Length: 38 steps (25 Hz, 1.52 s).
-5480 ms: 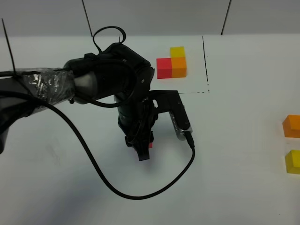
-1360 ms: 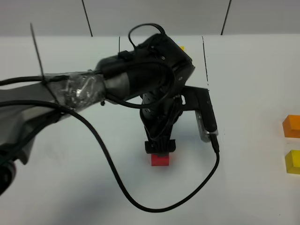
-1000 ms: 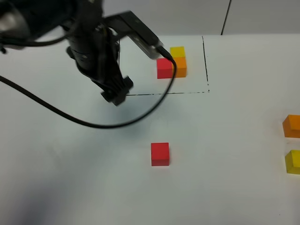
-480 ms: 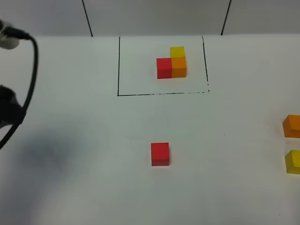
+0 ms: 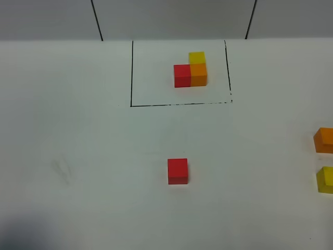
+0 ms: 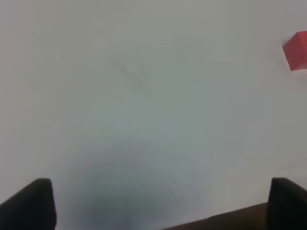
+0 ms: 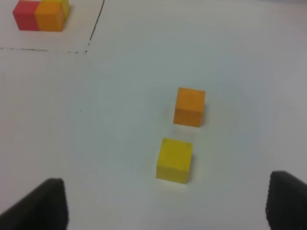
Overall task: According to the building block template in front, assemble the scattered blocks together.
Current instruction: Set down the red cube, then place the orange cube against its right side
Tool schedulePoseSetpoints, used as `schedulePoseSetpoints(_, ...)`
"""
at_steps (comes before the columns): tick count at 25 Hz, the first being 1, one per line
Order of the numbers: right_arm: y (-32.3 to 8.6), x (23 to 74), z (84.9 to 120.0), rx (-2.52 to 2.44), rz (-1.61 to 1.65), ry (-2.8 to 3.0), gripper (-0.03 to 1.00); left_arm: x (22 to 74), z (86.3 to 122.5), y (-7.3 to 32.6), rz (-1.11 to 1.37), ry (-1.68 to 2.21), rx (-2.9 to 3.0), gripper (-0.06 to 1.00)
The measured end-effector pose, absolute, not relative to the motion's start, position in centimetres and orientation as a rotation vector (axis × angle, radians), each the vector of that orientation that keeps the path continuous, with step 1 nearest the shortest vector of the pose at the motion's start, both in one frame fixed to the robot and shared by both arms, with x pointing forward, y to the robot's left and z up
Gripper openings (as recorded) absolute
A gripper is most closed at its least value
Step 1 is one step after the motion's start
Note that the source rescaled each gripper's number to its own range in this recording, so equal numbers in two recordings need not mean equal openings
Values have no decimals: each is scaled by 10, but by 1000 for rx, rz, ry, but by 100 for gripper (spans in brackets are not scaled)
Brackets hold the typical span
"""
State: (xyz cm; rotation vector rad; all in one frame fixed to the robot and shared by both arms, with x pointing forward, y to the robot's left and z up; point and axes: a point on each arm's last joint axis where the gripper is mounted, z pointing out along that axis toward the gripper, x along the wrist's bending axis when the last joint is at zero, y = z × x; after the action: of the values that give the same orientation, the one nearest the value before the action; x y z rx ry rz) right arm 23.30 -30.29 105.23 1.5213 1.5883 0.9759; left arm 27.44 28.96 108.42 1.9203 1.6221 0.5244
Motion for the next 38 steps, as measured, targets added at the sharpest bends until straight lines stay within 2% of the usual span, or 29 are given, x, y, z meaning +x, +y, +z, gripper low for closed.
schedulePoseSetpoints(7,-303,233,1052,1521,976,1588,70,233,1058,297,701,1448,1806,88)
schedulePoseSetpoints(12,-303,233,1052,1521,976,1588,70,225,1046,298,764,1361,1803,86)
schedulePoseSetpoints(17,-303,233,1052,1521,976,1588,70,225,1044,297,759,1355,1817,79)
schedulePoseSetpoints(20,-303,233,1052,1519,978,1586,70,225,1044,297,758,1355,1817,72)
schedulePoseSetpoints(29,-303,233,1052,1519,978,1586,70,225,1044,296,782,1401,1791,43)
schedulePoseSetpoints(38,-303,233,1052,1519,978,1586,70,225,1044,293,749,1400,1774,24)
